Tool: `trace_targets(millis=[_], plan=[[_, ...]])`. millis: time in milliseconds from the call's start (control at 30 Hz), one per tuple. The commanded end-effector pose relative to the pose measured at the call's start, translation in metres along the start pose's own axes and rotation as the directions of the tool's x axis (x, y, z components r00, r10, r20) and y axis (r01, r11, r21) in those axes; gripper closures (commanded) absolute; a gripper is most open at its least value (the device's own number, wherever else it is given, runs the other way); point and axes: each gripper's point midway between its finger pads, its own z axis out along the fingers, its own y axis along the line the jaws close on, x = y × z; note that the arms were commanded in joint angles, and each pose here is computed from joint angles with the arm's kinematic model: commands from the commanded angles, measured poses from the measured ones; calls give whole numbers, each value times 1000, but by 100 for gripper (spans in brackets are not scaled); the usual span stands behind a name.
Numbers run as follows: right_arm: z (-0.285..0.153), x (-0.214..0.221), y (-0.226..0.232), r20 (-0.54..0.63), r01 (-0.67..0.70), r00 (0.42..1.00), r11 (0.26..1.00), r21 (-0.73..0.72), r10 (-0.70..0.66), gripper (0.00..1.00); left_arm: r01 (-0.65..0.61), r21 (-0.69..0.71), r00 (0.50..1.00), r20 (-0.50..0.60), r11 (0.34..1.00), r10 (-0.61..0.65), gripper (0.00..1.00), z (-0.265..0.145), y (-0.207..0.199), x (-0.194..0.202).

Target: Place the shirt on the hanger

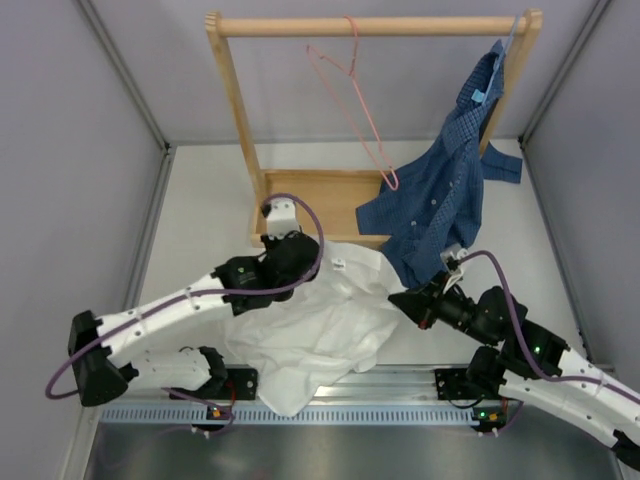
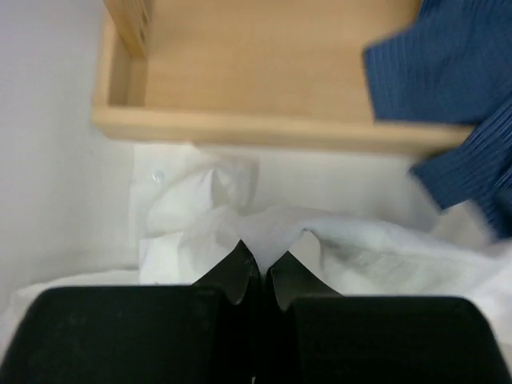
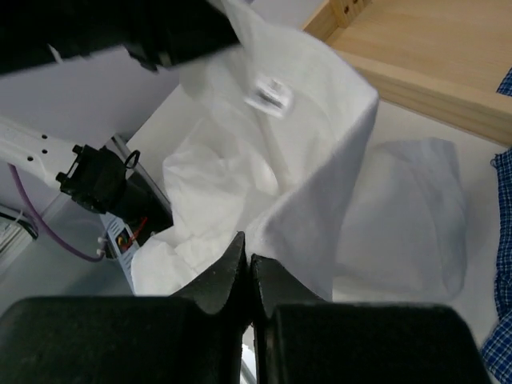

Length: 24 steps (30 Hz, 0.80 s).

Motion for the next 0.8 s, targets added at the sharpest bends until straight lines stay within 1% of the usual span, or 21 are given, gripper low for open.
trace_targets(millis=[0, 33, 67, 100, 133, 167, 200, 267, 300, 333, 400, 433, 500, 533, 567, 600, 633, 667, 767], plan=[[4, -1, 3, 7, -58, 998, 998, 4, 58, 99, 36, 195, 995, -99, 980, -17, 100, 9, -34, 40], [6, 4, 0, -11, -56, 998, 998, 14, 57, 93, 26, 233, 996, -95, 972, -4, 100, 7, -38, 40], [8, 13, -1, -45, -53, 998, 999, 14, 53, 80, 30, 271, 996, -90, 962, -6, 100, 4, -42, 39], [10, 20, -4, -76, -34, 996, 999, 23, 35, 74, 24, 309, 996, -87, 951, 3, 100, 1, -45, 39], [9, 18, -2, -82, -20, 996, 1000, 20, 21, 65, 20, 386, 997, -75, 922, 10, 100, -9, -51, 38], [7, 16, -5, -86, -3, 996, 999, 40, 7, 41, 22, 408, 998, -68, 913, 6, 100, -13, -51, 36], [3, 20, -12, -117, 27, 993, 997, 76, -17, 35, 20, 413, 998, -63, 911, 6, 100, -16, -48, 35], [-3, 2, -17, -93, 69, 994, 989, 128, -57, 23, 22, 433, 999, -52, 901, 0, 100, -24, -40, 33], [-7, 2, -22, -114, 96, 990, 983, 156, -78, 21, 24, 438, 998, -55, 899, 0, 100, -27, -37, 34], [-10, -15, -19, -88, 117, 991, 979, 170, -103, 20, 22, 462, 998, -66, 886, 10, 100, -32, -36, 39], [-10, -25, -25, -121, 190, 978, 958, 213, -167, 19, 18, 486, 997, -76, 874, 22, 100, -37, -34, 44], [-14, -42, -22, -107, 211, 976, 950, 229, -191, 18, 10, 503, 994, -95, 864, 44, 100, -38, -33, 54], [-6, -50, -21, -142, 299, 952, 926, 229, -272, 13, 4, 528, 993, -100, 849, 57, 100, -43, -32, 59], [-1, -62, -13, -121, 318, 947, 925, 206, -299, 13, 2, 540, 993, -103, 842, 64, 100, -44, -31, 61], [9, -59, -16, -169, 379, 922, 904, 199, -349, 13, -3, 560, 990, -114, 829, 80, 100, -47, -31, 67], [14, -61, -15, -183, 399, 913, 895, 199, -366, 12, 8, 564, 992, -108, 825, 65, 100, -50, -30, 64], [16, -73, -16, -175, 408, 911, 884, 229, -374, 12, 15, 554, 992, -110, 833, 55, 100, -51, -26, 63], [22, -71, -18, -199, 426, 901, 874, 236, -385, 12, 14, 529, 993, -110, 849, 53, 100, -49, -19, 63], [32, -82, -19, -169, 425, 904, 865, 268, -392, 12, 26, 508, 994, -103, 861, 31, 100, -55, -10, 55]])
